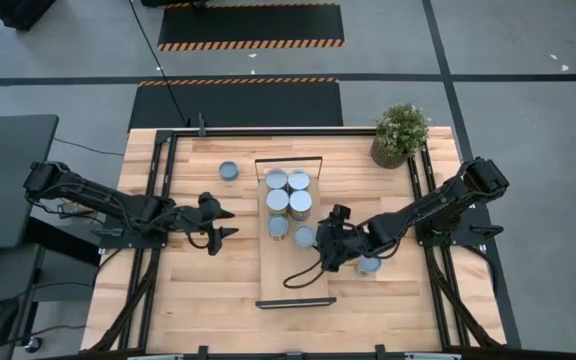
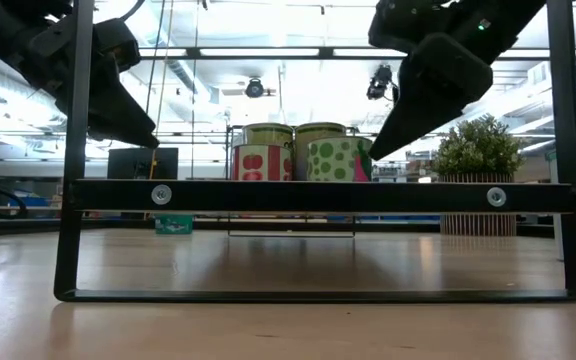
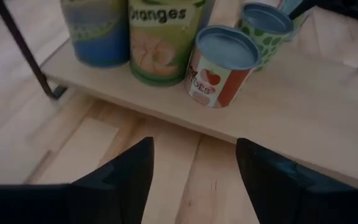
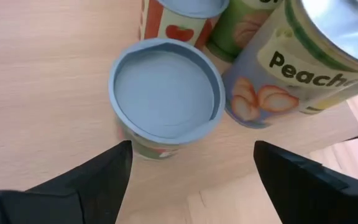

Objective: Pick and place cans onto a shelf
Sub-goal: Put the canned green peas on the shelf, then put the canned mix veggies on the shelf

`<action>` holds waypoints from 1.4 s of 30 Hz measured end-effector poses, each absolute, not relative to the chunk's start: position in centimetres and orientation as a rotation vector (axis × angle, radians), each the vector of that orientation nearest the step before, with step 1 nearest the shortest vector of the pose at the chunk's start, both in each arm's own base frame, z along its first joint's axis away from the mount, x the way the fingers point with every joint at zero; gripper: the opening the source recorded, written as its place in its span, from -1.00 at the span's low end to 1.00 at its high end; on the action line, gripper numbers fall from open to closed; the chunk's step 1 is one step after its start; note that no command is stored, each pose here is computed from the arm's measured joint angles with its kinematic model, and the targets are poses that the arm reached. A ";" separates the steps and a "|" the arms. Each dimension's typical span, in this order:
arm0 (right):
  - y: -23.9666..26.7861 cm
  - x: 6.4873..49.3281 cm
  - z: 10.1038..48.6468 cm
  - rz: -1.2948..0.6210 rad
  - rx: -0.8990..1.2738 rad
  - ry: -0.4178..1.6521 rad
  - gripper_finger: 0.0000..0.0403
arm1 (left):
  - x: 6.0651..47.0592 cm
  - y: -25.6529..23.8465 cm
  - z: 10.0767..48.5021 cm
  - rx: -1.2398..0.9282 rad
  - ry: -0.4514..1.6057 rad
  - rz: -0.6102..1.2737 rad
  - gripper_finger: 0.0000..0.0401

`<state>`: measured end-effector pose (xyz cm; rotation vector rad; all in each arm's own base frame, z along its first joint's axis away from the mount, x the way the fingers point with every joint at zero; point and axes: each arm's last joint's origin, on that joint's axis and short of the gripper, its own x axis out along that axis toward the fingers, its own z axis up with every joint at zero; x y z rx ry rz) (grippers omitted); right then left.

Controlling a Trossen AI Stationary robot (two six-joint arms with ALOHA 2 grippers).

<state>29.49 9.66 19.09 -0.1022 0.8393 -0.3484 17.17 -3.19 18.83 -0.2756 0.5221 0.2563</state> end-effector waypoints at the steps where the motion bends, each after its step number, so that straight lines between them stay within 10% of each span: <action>1: 9.8 29.4 19.1 -0.354 -0.102 0.835 0.70 | 17.2 -3.2 18.9 -0.265 0.520 0.253 0.16; 42: 9.1 31.3 16.9 -0.502 -0.187 0.759 0.70 | 20.3 -4.8 16.8 -0.107 0.521 0.111 0.16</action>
